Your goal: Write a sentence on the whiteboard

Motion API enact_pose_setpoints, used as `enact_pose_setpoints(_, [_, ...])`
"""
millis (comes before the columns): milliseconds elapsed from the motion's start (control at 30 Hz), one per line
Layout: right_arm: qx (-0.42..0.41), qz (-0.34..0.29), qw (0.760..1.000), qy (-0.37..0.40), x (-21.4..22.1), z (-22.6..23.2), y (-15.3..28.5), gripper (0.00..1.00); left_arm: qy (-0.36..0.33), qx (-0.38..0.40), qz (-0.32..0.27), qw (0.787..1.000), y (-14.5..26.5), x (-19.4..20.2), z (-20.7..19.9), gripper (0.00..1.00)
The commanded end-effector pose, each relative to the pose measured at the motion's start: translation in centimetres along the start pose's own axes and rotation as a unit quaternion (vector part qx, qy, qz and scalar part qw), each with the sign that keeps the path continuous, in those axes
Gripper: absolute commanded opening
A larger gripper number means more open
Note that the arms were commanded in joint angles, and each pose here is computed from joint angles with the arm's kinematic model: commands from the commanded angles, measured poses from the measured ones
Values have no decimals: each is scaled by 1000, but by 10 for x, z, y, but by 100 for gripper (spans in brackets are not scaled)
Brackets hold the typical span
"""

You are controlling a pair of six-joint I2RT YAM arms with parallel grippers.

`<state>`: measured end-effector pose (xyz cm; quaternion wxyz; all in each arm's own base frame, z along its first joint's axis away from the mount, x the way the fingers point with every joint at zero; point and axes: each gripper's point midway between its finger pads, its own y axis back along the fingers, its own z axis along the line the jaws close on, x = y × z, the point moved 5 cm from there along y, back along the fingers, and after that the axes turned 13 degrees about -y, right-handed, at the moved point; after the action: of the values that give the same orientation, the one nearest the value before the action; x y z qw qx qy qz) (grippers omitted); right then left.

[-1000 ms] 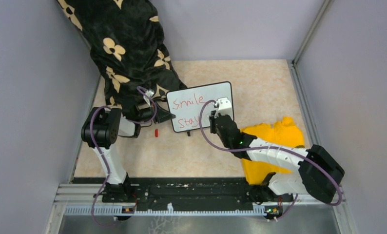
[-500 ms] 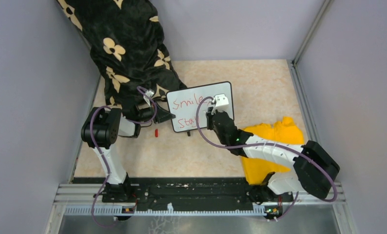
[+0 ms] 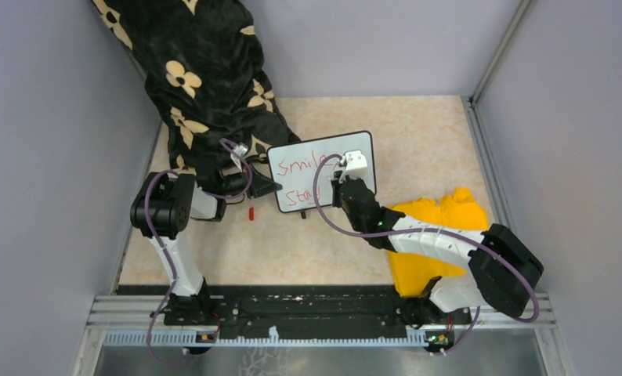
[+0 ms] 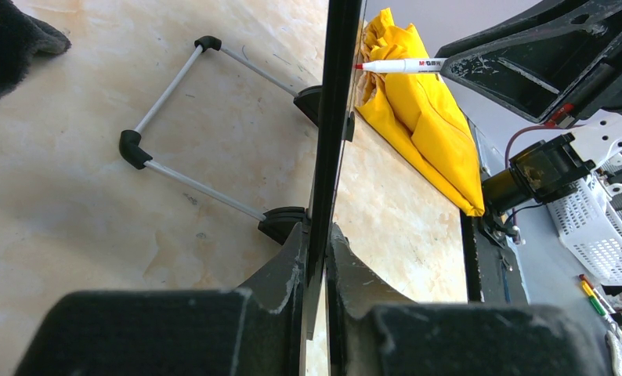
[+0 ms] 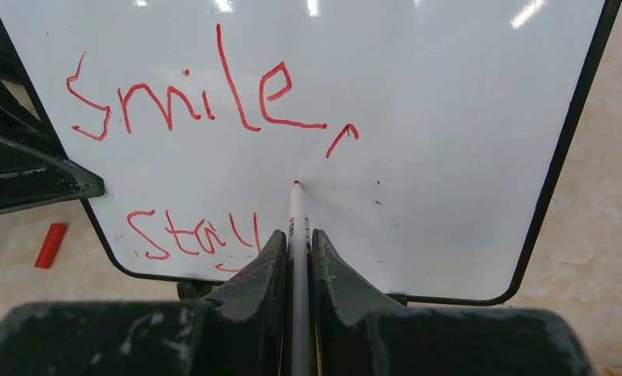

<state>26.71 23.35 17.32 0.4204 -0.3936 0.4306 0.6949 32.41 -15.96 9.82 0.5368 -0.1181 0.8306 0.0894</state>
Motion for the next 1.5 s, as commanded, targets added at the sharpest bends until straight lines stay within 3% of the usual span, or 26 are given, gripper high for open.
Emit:
enact_pose_setpoints(0, [-1, -18, 1000, -11, -10, 3, -1, 0, 41, -13, 23, 999, -3, 19, 2, 0])
enact_pose_setpoints(1200, [1, 52, 998, -21, 39, -25, 20, 0, 38, -11, 26, 999, -4, 19, 0, 0])
enact_pose_setpoints(1467, [-12, 15, 999, -40, 10, -16, 27, 0, 39, -11, 26, 999, -4, 19, 0, 0])
